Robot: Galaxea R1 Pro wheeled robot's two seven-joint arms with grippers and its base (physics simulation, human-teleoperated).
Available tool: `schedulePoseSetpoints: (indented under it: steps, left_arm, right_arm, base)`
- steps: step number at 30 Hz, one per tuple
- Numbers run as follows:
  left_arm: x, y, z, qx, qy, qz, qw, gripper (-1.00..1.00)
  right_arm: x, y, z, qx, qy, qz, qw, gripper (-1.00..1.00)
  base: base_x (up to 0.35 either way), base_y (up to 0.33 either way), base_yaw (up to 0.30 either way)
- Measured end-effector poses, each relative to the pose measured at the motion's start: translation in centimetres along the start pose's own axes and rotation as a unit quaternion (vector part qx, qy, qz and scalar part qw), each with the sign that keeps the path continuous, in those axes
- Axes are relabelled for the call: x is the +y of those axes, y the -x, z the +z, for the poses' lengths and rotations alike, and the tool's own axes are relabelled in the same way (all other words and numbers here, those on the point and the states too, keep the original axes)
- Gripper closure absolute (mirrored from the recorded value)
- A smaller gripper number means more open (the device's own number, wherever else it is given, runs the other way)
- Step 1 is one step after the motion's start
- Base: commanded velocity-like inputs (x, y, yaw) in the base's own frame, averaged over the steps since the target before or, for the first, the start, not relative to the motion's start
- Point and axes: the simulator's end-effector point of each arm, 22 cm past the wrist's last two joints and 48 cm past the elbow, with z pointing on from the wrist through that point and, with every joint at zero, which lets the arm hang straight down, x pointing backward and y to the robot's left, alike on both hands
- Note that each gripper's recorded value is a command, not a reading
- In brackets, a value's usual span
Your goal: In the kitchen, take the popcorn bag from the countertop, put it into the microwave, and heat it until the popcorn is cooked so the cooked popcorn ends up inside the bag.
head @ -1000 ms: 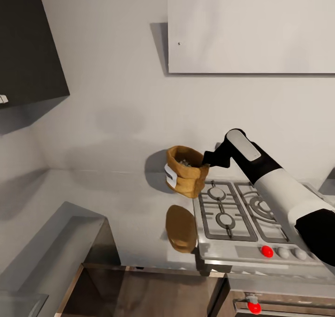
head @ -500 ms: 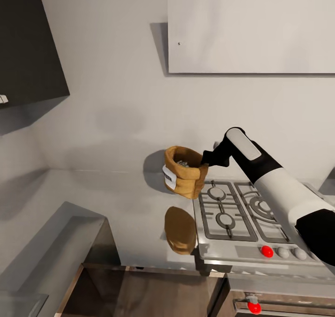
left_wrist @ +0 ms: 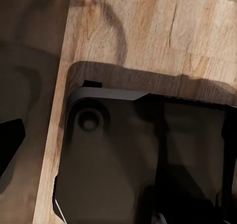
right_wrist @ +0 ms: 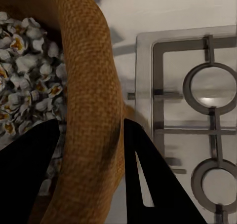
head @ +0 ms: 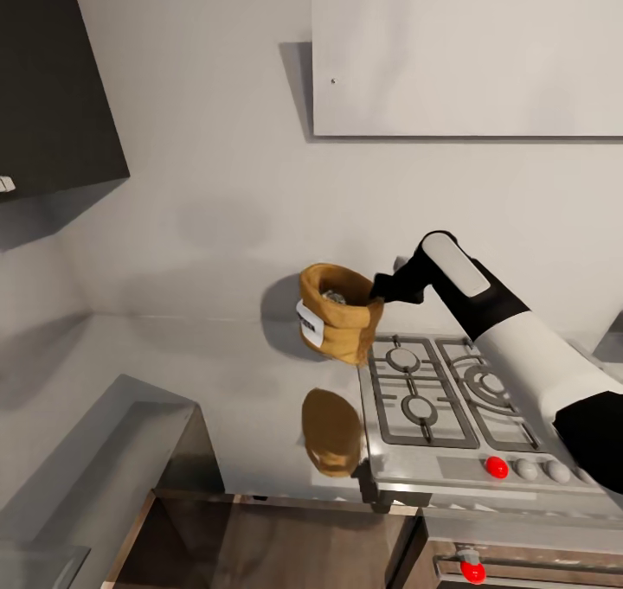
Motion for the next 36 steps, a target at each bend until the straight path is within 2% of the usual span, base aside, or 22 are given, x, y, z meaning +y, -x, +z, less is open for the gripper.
schedulePoseSetpoints:
  steps: [3,16,29,36]
  left_arm:
    - [0.0,0.0,0.0,0.000,0.000,0.000,1.0000,-1.00]
    - [0.0,0.0,0.0,0.000,0.000,0.000,1.0000,-1.00]
    - [-0.1,0.1,0.0,0.000,-0.001,0.000,1.0000,-1.00]
    - [-0.1,0.4,0.0,-0.005,0.000,-0.001,1.0000,-1.00]
  right_arm:
    - [0.2,0.5,-0.6,-0.010,0.004,-0.005,0.9999,1.00]
    - [0.3,0.6,-0.7,-0.014,0.002,-0.011,0.9998,1.00]
    - [0.2,0.6,-0.7,-0.015,0.000,-0.012,0.9998,1.00]
    - [0.6,1.3,-2.1,-0.032,0.000,-0.019,0.9993,1.00]
  base:
    - [0.000,0.000,0.000]
    - [-0.004,0.000,0.000]
    - [-0.307,-0.012,0.000]
    - [-0.034,-0.035,0.000]
